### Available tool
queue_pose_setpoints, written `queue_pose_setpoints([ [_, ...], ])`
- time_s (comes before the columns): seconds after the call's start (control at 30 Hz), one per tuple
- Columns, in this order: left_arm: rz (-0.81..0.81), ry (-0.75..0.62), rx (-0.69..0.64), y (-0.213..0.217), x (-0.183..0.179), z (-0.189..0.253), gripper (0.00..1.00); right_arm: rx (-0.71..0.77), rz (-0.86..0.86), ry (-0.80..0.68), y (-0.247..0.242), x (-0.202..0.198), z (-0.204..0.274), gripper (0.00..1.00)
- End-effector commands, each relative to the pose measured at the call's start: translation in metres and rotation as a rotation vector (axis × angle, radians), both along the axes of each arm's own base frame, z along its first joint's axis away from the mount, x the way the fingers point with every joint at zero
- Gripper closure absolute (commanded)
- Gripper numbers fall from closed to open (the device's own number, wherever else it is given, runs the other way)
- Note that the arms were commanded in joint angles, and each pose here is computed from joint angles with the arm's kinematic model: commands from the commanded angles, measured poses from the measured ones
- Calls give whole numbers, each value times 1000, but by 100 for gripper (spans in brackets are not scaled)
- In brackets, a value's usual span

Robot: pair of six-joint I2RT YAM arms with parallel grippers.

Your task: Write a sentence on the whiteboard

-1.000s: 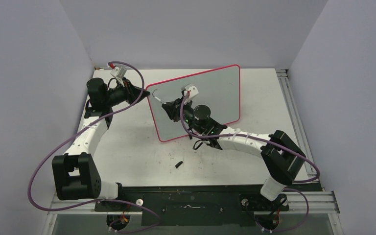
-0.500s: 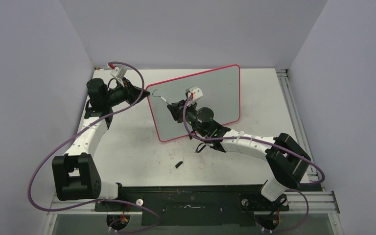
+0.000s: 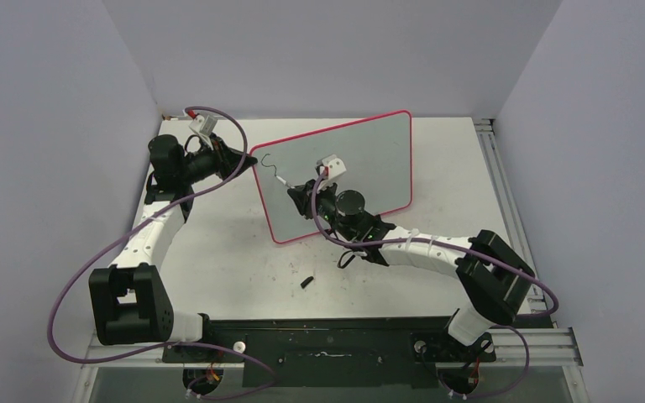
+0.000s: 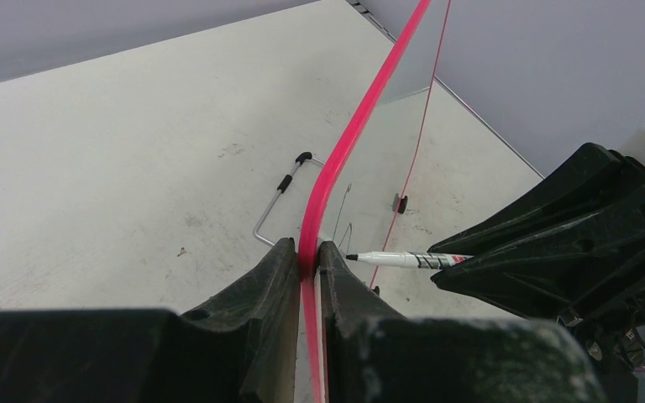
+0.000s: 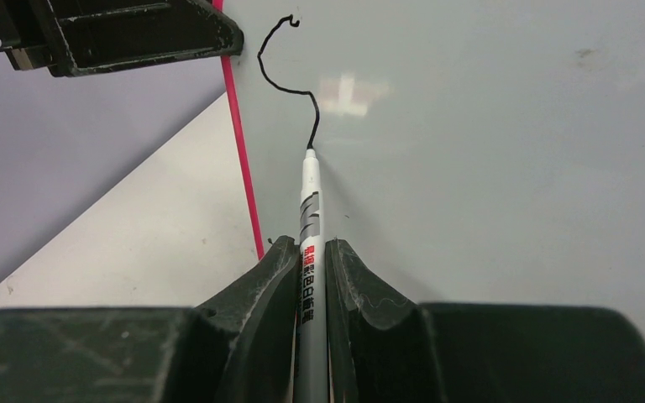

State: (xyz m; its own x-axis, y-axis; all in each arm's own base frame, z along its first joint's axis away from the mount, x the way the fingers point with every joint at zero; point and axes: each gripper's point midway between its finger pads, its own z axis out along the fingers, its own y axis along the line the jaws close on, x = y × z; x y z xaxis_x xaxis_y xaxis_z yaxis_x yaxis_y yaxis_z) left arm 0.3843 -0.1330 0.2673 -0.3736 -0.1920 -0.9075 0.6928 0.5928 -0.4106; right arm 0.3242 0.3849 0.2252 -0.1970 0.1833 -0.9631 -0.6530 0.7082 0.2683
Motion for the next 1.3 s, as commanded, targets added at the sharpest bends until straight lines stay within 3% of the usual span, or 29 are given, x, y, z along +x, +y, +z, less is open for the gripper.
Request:
queue_pose_setpoints([
  [0.0, -38, -52, 3, -4, -10, 12, 100, -18, -23, -7, -4, 0, 0, 95],
  [0.73, -33, -60, 4, -2, -10, 14, 100, 3, 52, -53, 31, -11, 21, 95],
  [1.0, -28, -59, 6, -1, -10, 13, 100, 30, 34, -102, 14, -26, 55, 95],
  [1.27, -29, -63, 10, 0, -11, 13, 100, 11, -7, -108, -10, -21, 60, 95],
])
